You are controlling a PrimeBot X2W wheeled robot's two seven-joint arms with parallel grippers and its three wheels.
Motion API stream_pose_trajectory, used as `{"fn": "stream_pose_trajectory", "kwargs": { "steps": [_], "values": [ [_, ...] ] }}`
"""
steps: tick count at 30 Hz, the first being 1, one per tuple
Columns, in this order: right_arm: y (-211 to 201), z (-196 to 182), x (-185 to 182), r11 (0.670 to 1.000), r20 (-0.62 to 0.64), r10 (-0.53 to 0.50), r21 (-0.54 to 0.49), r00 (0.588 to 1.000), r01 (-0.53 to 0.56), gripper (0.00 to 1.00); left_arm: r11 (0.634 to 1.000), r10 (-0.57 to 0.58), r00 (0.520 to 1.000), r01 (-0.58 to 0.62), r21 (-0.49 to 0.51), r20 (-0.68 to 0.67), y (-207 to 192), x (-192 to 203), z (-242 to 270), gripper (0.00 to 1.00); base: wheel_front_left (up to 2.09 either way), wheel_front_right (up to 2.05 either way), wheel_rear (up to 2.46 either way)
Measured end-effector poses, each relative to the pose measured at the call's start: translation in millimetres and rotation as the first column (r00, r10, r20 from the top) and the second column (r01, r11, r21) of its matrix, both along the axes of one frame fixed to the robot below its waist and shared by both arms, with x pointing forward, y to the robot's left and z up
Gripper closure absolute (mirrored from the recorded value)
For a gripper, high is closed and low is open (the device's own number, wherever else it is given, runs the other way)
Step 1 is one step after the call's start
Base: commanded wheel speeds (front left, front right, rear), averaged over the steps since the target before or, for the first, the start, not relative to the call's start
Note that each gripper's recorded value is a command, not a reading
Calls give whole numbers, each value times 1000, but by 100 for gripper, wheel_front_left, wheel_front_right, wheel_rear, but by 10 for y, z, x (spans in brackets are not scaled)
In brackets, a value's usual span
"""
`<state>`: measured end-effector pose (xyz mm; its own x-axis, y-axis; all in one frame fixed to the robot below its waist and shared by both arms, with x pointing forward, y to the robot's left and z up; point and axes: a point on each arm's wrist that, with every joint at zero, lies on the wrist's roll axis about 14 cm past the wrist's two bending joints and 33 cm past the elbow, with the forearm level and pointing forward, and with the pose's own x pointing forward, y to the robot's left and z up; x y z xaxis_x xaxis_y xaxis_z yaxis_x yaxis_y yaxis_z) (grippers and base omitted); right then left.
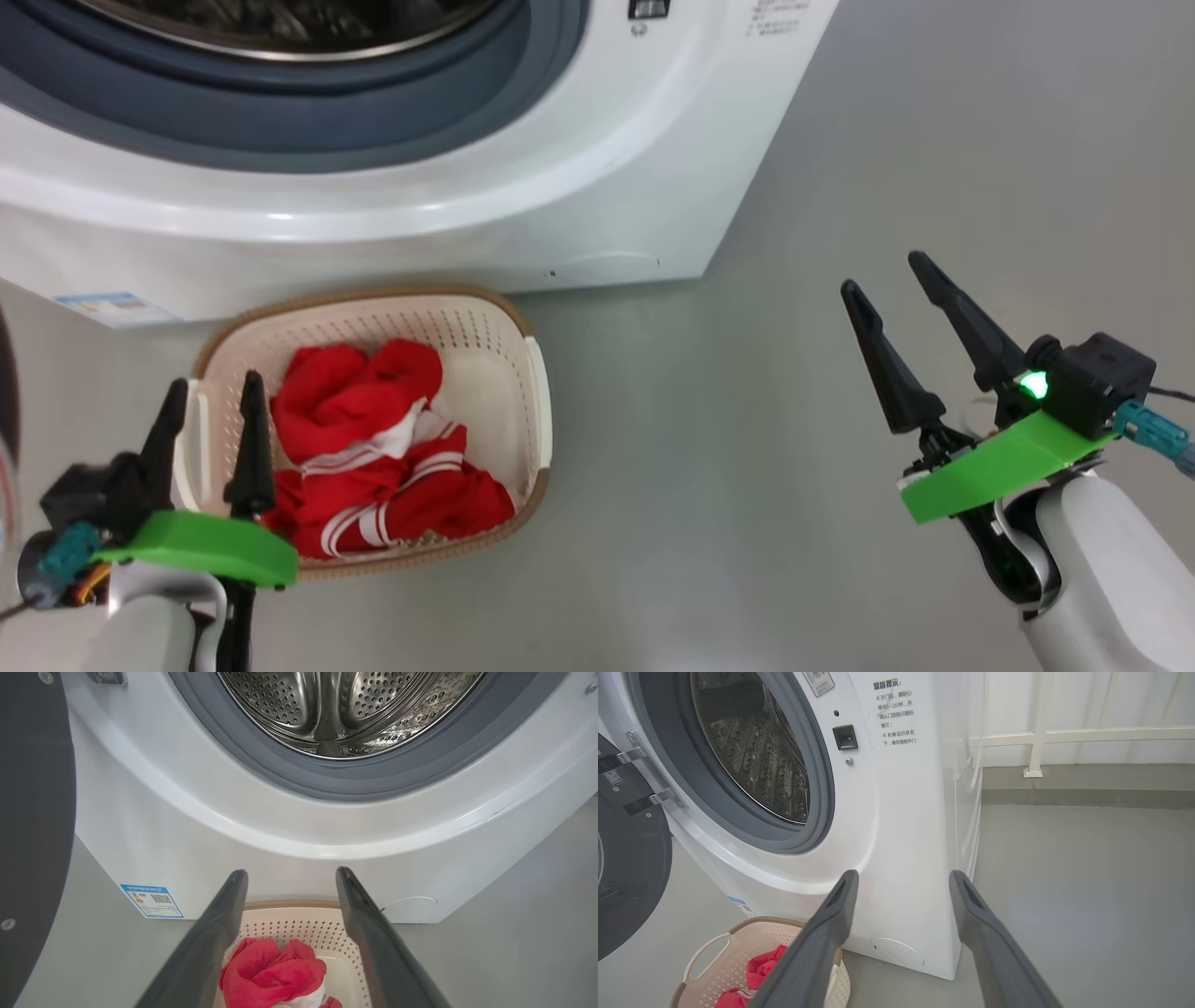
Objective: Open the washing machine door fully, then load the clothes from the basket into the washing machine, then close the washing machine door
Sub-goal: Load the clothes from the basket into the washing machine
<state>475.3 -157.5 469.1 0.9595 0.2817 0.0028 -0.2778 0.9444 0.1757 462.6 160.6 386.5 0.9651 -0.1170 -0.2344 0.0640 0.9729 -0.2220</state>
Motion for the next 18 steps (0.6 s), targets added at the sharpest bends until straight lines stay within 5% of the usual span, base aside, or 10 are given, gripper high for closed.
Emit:
{"fn": "stream_pose_trajectory", "kwargs": {
  "steps": [18],
  "values": [
    [13,-529,326,1000,-72,1,-11,997,-1,0,999,-29,971,24,-24,-239,-71,325,-1030,0,0,0,0]
  ]
}}
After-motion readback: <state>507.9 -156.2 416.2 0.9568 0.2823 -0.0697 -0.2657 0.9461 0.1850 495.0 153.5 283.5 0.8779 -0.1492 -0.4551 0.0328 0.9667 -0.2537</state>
